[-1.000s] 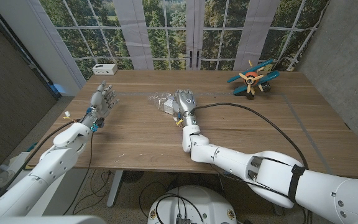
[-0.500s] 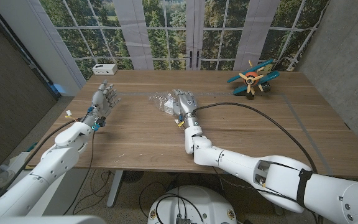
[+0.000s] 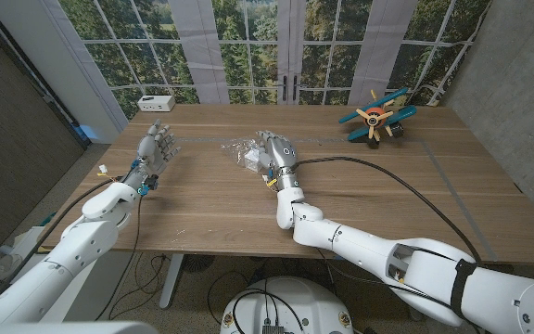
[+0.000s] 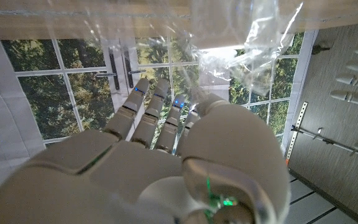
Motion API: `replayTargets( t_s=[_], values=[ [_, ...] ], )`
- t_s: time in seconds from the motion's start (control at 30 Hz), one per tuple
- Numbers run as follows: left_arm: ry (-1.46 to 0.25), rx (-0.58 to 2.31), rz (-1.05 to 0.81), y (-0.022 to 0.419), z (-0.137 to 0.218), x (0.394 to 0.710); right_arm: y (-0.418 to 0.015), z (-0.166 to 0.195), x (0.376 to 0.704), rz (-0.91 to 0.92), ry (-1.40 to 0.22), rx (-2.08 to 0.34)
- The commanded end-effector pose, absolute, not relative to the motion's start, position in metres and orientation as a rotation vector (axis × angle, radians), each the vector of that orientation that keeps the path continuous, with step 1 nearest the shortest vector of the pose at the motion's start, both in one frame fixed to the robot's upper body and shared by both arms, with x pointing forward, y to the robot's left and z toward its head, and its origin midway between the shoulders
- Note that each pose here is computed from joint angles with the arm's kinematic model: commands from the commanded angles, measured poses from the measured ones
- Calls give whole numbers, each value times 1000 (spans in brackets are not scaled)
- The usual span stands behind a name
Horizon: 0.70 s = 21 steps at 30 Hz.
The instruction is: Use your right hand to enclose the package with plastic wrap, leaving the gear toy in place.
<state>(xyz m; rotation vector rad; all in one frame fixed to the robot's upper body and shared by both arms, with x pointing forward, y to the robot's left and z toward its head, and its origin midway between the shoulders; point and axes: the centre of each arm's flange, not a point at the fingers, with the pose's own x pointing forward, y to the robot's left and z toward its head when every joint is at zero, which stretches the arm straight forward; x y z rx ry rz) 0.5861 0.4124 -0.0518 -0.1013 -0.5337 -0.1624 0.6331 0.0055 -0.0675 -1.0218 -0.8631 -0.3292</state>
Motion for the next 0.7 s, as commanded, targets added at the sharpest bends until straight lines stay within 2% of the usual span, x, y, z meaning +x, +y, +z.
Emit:
replayTargets(
  t_s=[0.03,0.13,0.4,0.7],
  values=[
    [-531,-104,-166,412,-52,588,-2,-53,616,-316,-950,-781],
    [-528,-108,-163,413,-52,588,0,-56,610,-267,-1033,-781],
    [-523,-110,-166,412,-52,590,5,-65,604,-175,-1084,-800],
    [-521,-121,-173,411,-52,591,4,-66,610,27,-1105,-842]
  ],
)
